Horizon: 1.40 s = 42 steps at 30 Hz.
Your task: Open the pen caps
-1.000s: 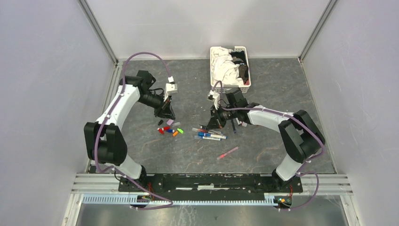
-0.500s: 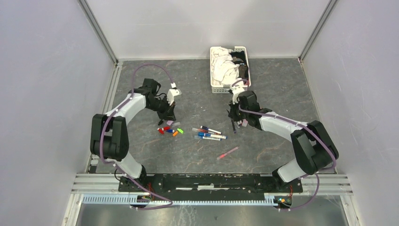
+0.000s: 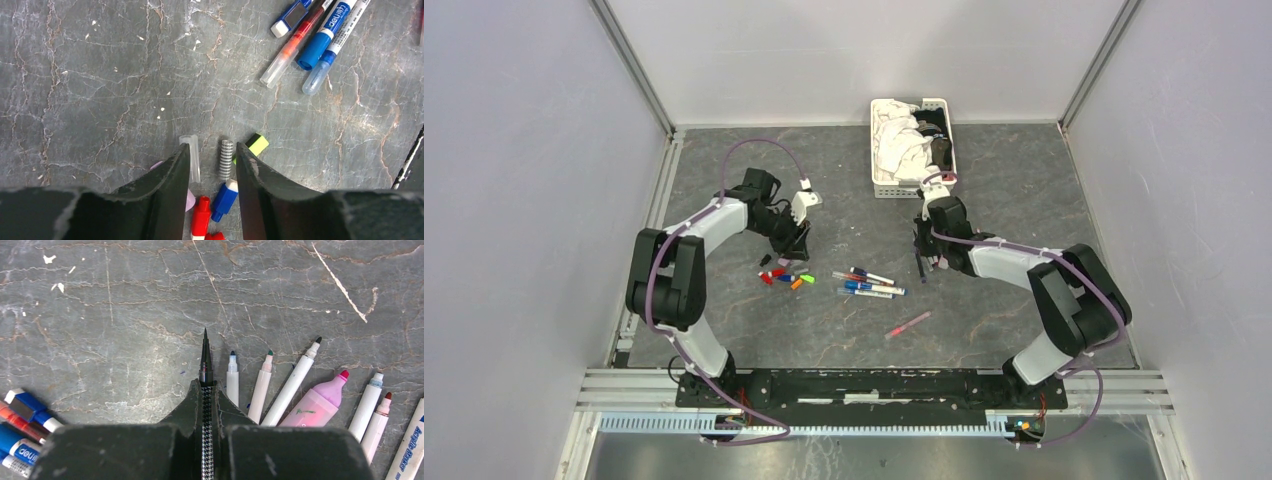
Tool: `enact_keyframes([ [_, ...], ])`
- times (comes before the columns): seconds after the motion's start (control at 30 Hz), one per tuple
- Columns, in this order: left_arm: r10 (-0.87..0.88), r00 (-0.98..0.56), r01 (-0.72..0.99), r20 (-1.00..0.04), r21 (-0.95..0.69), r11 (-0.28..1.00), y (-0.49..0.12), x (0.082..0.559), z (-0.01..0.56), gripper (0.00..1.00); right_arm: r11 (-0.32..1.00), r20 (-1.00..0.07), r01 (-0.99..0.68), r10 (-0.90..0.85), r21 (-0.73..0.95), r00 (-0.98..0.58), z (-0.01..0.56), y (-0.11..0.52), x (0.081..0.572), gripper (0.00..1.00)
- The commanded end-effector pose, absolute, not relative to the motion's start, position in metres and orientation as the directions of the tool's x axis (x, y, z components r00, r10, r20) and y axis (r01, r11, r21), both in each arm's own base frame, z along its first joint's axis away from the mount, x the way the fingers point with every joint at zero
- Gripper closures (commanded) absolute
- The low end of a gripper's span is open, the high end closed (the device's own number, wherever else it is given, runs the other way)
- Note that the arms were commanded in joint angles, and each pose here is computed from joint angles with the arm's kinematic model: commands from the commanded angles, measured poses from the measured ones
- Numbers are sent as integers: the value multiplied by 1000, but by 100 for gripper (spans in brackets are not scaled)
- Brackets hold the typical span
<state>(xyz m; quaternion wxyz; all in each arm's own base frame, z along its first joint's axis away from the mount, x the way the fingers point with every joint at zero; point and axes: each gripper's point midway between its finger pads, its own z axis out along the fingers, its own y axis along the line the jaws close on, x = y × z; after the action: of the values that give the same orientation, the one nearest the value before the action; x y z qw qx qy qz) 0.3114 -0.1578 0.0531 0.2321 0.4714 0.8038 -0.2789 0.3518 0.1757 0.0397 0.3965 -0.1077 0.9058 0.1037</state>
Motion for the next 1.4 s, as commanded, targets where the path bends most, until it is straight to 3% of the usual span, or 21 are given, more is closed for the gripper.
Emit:
enact_keyframes([
  [0.0,609,-446,886,-656,-228,404,-162,313,65,49,969,-757,-227,-75,99,-649,36,171,359,100],
  [0.07,606,-437,890,-665,-224,397,-163,312,75,34,969,-754,-227,-77,97,-652,34,171,357,97],
  [0.13,602,-429,894,-674,-219,391,-163,311,88,3,970,-752,-224,-78,94,-654,33,169,356,91],
  [0.17,598,-418,897,-684,-208,389,-164,312,99,1,970,-753,-224,-77,95,-653,34,170,356,86],
  [0.3,572,-405,895,-713,-181,407,-165,314,139,0,969,-760,-228,-78,94,-646,39,169,356,73],
  [0.43,545,-362,886,-756,-97,453,-160,324,198,0,969,-785,-233,-79,85,-614,57,168,358,66],
  [0.57,475,-357,794,-804,6,608,-142,345,255,0,957,-822,-281,-98,77,-561,81,172,356,64],
  [0.67,405,-358,676,-841,66,734,-121,357,282,0,897,-847,-436,-175,73,-502,95,195,347,64],
  [0.83,392,-339,697,-855,52,716,-120,342,280,0,707,-830,-704,-353,66,-432,92,254,313,68],
  [1.0,429,-375,754,-822,-2,657,-126,323,259,0,565,-797,-821,-458,82,-395,76,293,285,68],
  [1.37,467,-393,791,-792,-32,611,-125,292,235,0,533,-730,-840,-535,98,-425,39,303,275,67],
])
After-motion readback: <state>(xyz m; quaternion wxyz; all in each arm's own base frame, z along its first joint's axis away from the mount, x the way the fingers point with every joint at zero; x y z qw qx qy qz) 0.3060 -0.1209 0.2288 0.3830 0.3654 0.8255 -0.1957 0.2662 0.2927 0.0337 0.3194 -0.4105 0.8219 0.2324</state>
